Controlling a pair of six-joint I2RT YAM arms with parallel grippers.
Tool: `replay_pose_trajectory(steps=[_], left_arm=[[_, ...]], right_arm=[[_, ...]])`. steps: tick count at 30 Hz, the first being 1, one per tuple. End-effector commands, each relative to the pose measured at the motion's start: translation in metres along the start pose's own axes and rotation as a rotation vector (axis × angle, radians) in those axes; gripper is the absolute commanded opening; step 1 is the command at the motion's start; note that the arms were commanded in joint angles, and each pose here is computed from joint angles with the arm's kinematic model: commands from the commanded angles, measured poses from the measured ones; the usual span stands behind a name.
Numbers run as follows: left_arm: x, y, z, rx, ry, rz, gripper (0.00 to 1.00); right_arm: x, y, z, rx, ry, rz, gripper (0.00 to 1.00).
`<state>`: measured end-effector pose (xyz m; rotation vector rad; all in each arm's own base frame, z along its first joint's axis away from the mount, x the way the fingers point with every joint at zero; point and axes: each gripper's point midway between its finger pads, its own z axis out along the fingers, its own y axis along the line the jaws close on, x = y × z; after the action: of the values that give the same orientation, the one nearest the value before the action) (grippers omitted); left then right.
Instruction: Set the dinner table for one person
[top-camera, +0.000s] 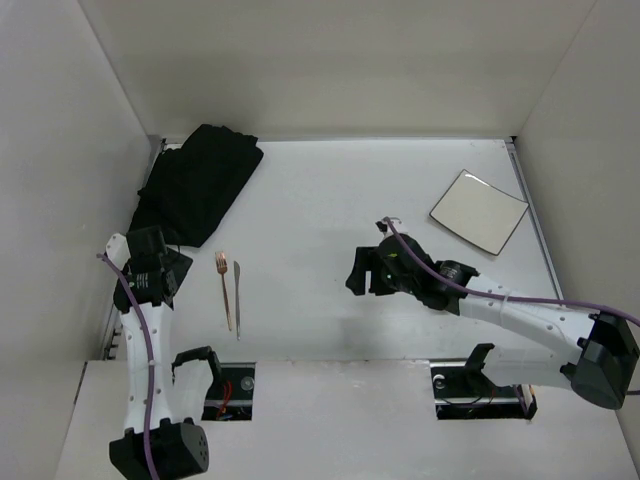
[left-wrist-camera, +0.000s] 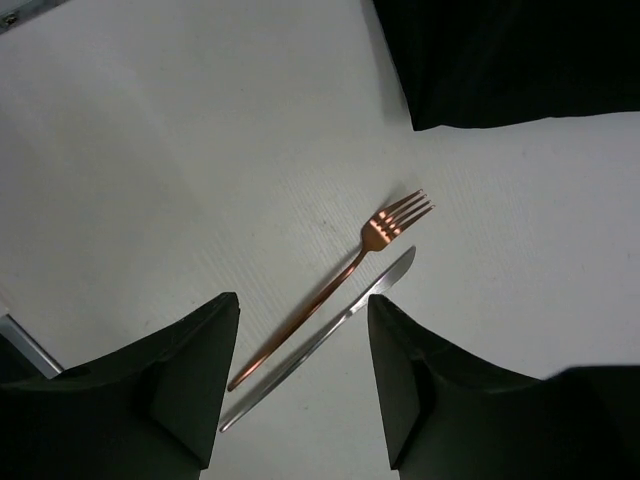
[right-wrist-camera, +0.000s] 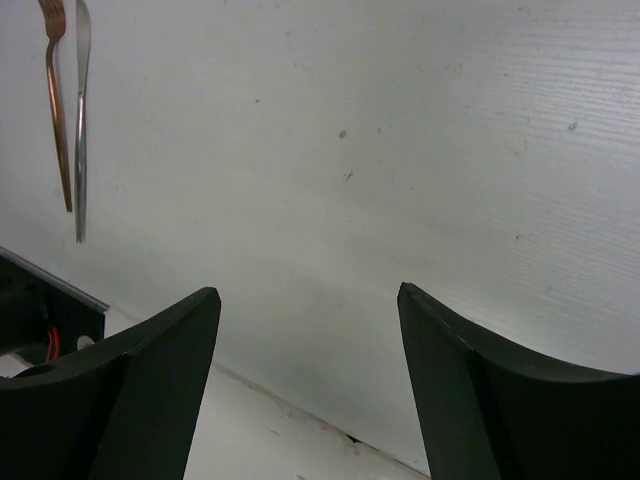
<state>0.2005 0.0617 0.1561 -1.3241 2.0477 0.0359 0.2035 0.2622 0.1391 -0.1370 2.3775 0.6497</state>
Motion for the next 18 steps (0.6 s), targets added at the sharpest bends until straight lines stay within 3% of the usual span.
replay_pose_trajectory(steps=[1, 4, 5, 6, 7, 8, 9, 10, 13, 15, 18], left_arm=[[0.011, -0.012, -0.002, 0.056, 0.092, 0.008, 0.54], [0.002, -0.019, 0.006, 0.054, 0.080, -0.009, 0.55], [-0.005, -0.027, 0.012, 0.063, 0.056, -0.010, 0.54], [-0.013, -0.033, 0.017, 0.065, 0.029, -0.007, 0.51], [-0.017, -0.041, 0.020, 0.075, 0.019, -0.004, 0.44], [-0.024, -0.053, 0.023, 0.096, 0.005, 0.010, 0.26], [-0.028, -0.058, 0.024, 0.103, -0.004, 0.014, 0.19], [-0.037, -0.070, 0.028, 0.116, -0.022, 0.015, 0.09], [-0.057, -0.088, 0.040, 0.124, -0.049, 0.007, 0.15], [-0.068, -0.099, 0.051, 0.125, -0.061, 0.004, 0.35], [-0.083, -0.115, 0.072, 0.132, -0.076, 0.007, 0.54]], right_arm=[[-0.011, 0.004, -0.003, -0.027, -0.040, -0.003, 0.78], [-0.013, 0.005, -0.003, -0.031, -0.041, -0.008, 0.73], [-0.013, 0.006, -0.003, -0.038, -0.038, -0.013, 0.57], [-0.015, 0.004, -0.003, -0.037, -0.042, -0.008, 0.23], [-0.015, 0.004, -0.003, -0.036, -0.043, -0.005, 0.18], [-0.015, 0.004, -0.002, -0.034, -0.034, -0.004, 0.06], [-0.015, 0.003, -0.001, -0.032, -0.029, -0.001, 0.02], [-0.016, 0.002, -0.001, -0.032, -0.027, 0.004, 0.02], [-0.018, 0.004, 0.000, -0.042, -0.039, 0.011, 0.08], [-0.017, 0.005, 0.001, -0.043, -0.038, 0.012, 0.24], [-0.015, 0.005, 0.004, -0.042, -0.028, 0.006, 0.45]])
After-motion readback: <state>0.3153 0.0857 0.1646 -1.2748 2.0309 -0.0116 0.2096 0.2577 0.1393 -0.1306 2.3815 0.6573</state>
